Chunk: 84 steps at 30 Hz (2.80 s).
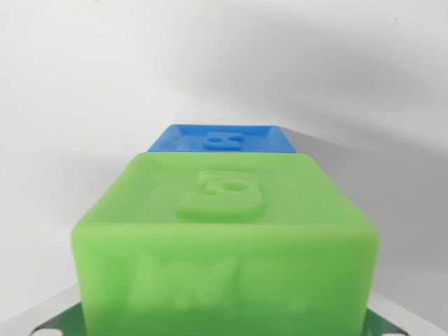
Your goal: Stack cube
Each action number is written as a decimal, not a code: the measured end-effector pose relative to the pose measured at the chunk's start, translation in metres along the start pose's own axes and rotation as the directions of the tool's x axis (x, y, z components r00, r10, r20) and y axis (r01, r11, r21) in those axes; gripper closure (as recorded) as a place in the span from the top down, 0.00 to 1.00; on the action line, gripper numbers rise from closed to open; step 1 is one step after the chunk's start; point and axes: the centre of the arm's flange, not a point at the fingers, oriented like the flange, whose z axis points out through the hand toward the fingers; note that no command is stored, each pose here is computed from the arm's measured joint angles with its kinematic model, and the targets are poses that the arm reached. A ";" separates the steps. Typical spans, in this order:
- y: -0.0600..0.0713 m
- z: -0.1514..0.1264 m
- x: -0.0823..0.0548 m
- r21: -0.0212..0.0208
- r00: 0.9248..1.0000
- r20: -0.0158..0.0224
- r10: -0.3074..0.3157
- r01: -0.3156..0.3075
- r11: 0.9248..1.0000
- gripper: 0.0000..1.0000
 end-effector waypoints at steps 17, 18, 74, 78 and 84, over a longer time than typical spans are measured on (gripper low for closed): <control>0.000 0.007 0.000 0.001 1.000 -0.001 0.001 -0.001 1.000 1.00; 0.000 0.007 0.000 0.001 1.000 -0.001 0.001 -0.001 1.000 1.00; 0.000 -0.044 0.002 0.002 1.000 -0.007 0.004 -0.004 1.000 1.00; 0.000 -0.057 0.001 0.002 1.000 -0.008 0.004 -0.004 1.000 1.00; 0.000 -0.080 0.000 0.001 1.000 -0.009 0.002 -0.002 1.000 1.00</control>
